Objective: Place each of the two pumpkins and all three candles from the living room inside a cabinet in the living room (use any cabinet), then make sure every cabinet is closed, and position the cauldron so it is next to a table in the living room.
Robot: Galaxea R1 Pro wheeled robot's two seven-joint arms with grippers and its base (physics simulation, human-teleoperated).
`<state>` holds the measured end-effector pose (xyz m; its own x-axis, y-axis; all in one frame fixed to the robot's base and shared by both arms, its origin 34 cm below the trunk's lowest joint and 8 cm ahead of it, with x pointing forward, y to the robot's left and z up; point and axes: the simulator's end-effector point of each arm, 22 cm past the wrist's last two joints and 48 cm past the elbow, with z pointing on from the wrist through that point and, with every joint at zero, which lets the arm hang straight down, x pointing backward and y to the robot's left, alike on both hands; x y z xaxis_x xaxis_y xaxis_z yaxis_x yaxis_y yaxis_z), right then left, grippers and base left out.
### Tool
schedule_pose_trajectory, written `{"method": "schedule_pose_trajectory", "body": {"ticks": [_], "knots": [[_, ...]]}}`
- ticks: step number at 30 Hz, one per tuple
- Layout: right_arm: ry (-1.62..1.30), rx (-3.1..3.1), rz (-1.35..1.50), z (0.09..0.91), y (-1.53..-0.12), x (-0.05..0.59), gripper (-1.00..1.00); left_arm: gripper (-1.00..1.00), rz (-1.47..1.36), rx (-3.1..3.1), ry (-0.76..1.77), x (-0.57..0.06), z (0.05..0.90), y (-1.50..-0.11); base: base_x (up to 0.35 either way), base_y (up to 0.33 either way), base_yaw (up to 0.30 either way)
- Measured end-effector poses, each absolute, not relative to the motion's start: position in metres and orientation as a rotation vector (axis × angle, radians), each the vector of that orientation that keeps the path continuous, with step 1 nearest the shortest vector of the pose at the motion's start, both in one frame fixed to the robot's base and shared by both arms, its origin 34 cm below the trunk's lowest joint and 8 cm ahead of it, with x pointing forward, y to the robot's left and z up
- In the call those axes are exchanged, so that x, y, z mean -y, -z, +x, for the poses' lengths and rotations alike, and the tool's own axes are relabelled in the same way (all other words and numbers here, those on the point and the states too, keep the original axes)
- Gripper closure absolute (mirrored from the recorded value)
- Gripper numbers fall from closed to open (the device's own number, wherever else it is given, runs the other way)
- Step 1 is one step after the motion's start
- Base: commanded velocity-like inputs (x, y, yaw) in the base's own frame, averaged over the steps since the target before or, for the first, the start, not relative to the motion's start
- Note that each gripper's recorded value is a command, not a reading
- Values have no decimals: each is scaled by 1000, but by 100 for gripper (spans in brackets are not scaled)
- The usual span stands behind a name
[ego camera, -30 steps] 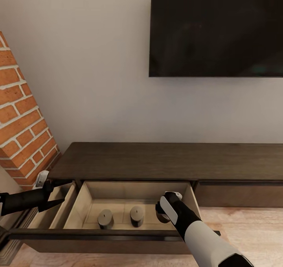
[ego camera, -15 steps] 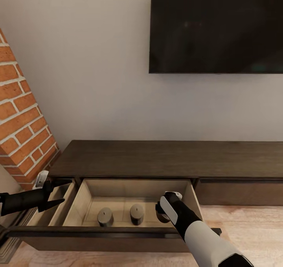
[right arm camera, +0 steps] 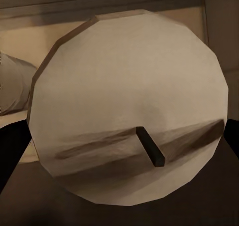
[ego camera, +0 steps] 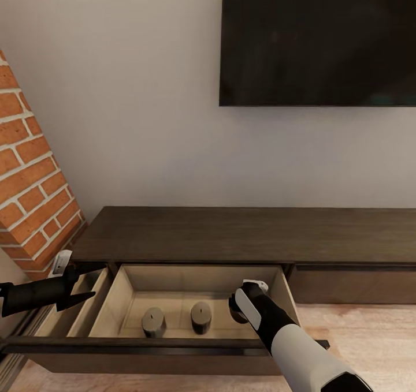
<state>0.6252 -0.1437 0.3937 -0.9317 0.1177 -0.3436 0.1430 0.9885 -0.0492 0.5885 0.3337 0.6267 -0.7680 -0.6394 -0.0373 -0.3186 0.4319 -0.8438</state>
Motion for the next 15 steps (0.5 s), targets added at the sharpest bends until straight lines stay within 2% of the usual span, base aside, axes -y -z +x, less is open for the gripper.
{"method": "schedule_pose_trajectory", "body": {"ticks": [15], "knots": [[104, -2788, 188, 624, -391, 144, 100, -100, -818, -2338, 1265, -334, 588, -625, 4, 0, 0]]}}
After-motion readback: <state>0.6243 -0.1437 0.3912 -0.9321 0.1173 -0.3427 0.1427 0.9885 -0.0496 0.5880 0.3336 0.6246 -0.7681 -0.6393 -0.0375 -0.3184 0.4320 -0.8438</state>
